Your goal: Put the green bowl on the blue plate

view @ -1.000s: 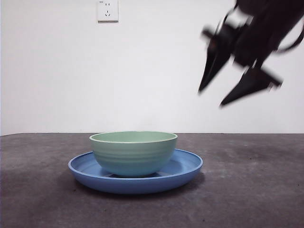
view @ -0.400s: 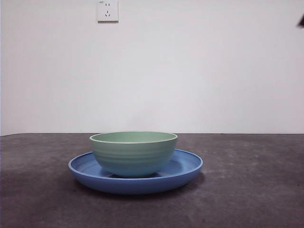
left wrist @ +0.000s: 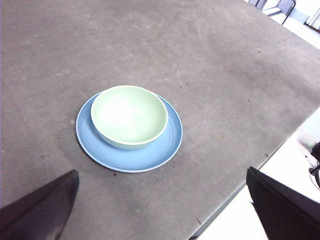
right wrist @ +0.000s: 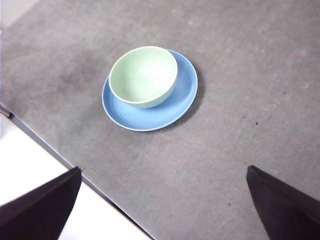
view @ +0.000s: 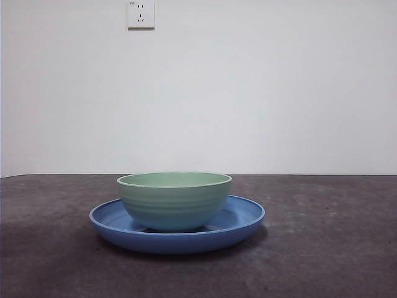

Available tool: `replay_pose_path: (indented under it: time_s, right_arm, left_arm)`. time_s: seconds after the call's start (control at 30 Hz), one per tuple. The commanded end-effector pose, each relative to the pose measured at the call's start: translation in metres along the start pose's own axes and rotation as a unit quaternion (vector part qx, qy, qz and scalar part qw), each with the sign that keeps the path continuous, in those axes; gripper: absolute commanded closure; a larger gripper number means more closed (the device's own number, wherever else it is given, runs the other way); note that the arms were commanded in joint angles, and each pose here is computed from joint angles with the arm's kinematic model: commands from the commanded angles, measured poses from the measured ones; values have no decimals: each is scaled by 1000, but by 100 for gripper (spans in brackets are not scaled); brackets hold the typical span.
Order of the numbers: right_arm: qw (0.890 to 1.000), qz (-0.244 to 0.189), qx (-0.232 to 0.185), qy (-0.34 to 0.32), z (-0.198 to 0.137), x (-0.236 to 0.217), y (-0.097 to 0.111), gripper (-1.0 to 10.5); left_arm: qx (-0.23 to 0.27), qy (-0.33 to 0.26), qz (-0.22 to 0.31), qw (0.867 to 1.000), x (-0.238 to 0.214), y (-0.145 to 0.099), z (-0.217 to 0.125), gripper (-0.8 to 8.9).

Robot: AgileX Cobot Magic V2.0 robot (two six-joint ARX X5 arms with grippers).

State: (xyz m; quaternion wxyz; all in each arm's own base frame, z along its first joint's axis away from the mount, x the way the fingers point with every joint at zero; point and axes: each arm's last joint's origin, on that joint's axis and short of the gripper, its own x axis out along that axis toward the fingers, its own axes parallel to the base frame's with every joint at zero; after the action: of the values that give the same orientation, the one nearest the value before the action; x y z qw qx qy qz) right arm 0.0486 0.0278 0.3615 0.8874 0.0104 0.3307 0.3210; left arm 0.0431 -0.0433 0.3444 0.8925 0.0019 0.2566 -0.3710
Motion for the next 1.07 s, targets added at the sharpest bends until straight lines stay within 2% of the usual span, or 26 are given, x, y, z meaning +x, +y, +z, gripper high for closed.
replay_pose_path:
  time_s: [0.03,0.2,0.43,0.47,0.5,0.53,0.57,0.6,0.63,1.07]
  right_arm:
    - [1000,3,1,-14,-10,-4,2,308]
    - [1000,3,0,-26,-24,-7,3,308]
    - [1000,6,-2,-30,-23,-7,3,310]
    - [999,8,-2,-31,-23,-7,3,321]
    - [999,9,-3,-32,-23,-7,3,376]
    - [999,9,-3,-32,-23,-7,3,522]
    - [999,9,-3,-32,-23,-7,3,715]
    - [999,9,-3,-32,-23,-7,3,957]
    - [999,9,-6,-33,-22,-7,3,915]
    - [999,7,-8,-39,-21,-7,3,915]
  left_arm:
    - [1,-7,-4,1000,-2,-1,3,219]
    - [1,-7,-4,1000,-2,-1,3,220]
    - [1,-7,-4,1000,-2,-1,3,240]
    - [1,-7,-4,1000,-2,-1,3,284]
    - [1,-6,-4,1000,-2,-1,3,374]
    - [1,-5,-4,1000,-2,-1,3,520]
    - [1,-5,-4,1000,-2,-1,3,682]
    - [1,-5,-4,1000,-2,-1,3,830]
    - [2,-7,-4,1000,-2,-1,3,786]
    - [1,-6,-4,1000,-2,-1,3,798]
